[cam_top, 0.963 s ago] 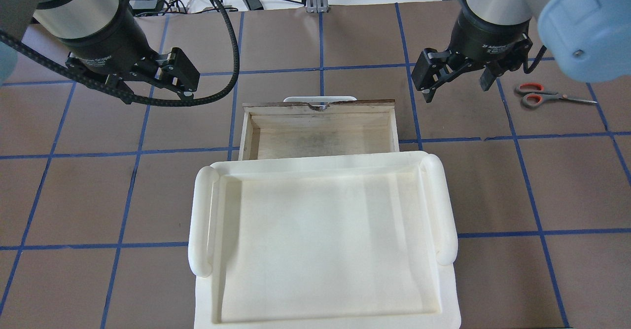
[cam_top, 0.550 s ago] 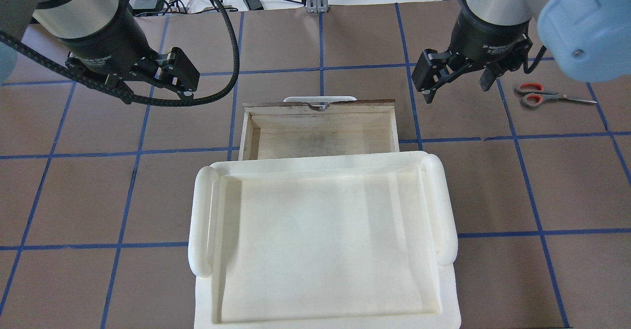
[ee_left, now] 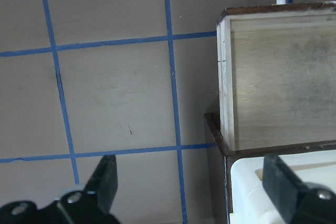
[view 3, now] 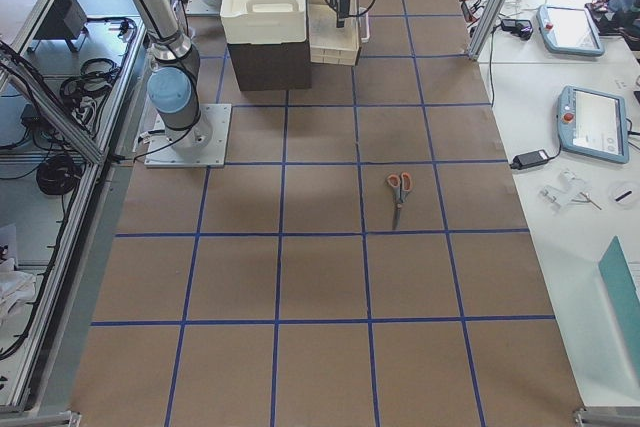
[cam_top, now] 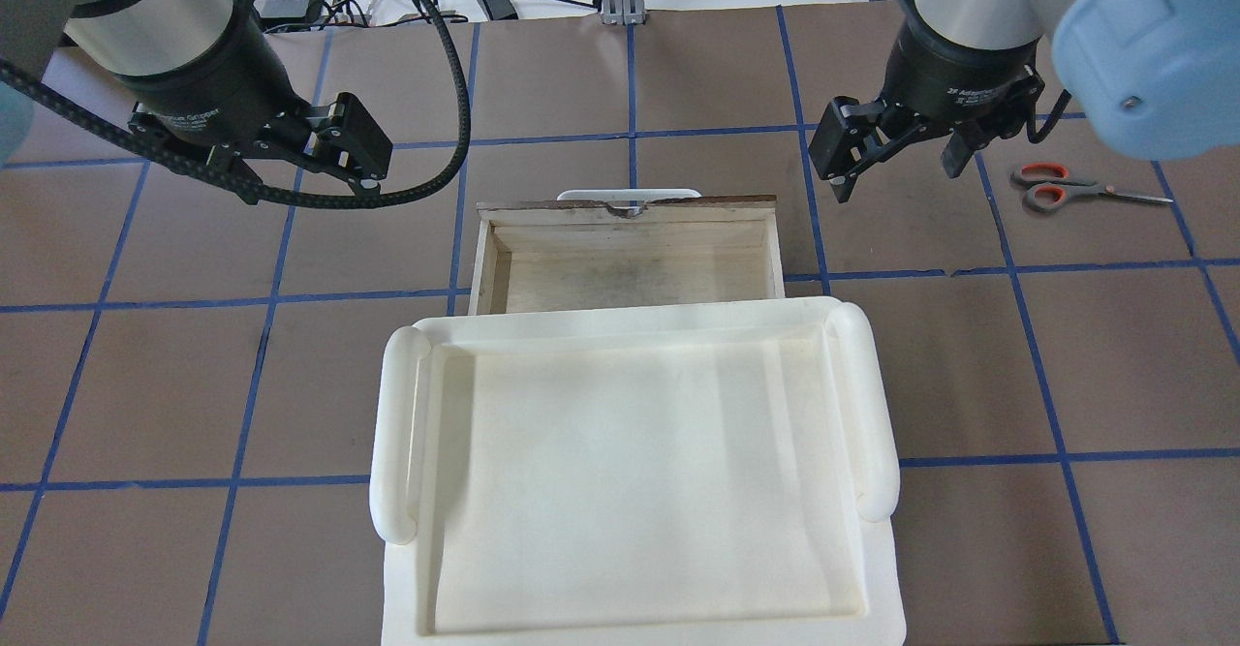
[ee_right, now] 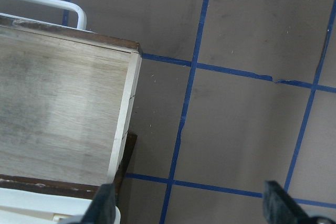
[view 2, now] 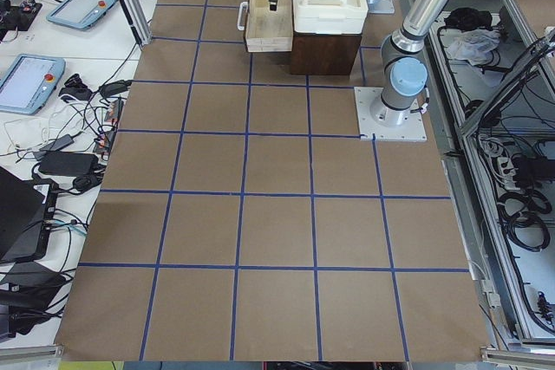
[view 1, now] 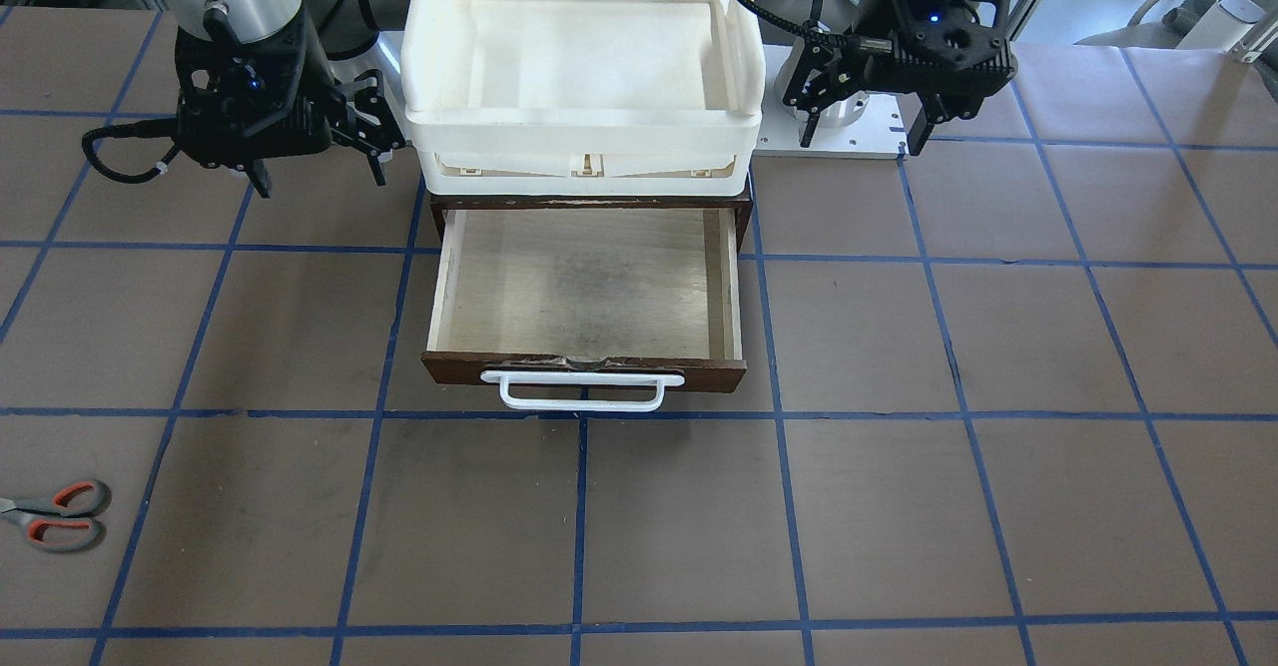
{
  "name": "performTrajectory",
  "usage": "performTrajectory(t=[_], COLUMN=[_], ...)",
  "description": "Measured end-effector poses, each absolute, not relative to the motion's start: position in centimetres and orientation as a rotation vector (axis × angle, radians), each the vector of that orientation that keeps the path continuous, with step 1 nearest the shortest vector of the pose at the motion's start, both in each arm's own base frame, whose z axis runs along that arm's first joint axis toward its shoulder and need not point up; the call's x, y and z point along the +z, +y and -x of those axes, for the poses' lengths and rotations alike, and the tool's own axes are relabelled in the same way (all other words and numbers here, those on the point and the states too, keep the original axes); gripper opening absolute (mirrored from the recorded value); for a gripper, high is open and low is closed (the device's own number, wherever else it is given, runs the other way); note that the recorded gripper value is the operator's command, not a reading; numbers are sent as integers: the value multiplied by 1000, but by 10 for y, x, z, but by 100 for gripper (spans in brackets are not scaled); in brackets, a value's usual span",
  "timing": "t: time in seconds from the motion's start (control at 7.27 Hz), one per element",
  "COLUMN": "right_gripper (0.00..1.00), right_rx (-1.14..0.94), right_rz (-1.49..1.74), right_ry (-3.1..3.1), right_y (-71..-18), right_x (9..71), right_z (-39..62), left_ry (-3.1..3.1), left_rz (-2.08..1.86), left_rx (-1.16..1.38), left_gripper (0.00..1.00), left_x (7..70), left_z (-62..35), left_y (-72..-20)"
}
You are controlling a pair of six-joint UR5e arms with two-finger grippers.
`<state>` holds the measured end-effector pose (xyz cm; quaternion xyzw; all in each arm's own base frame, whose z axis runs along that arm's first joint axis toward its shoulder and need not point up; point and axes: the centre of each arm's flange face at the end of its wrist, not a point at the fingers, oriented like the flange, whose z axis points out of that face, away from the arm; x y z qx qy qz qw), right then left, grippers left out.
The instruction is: Put scissors in drawer and close it
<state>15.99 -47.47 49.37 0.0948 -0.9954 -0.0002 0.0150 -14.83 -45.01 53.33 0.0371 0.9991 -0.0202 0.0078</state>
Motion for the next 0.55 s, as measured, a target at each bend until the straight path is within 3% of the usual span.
performTrajectory(t=[0.55], right_gripper=[100], right_rx=[-9], right_rz=[-340], right_ry=[-3014], right_y=[-481], right_x=[489], right_z=[-152], left_ry=[3124], left_rz=[-117], left_rx=[-63], left_gripper=[100], left_x=[533], left_z=[149], left_y=[-450])
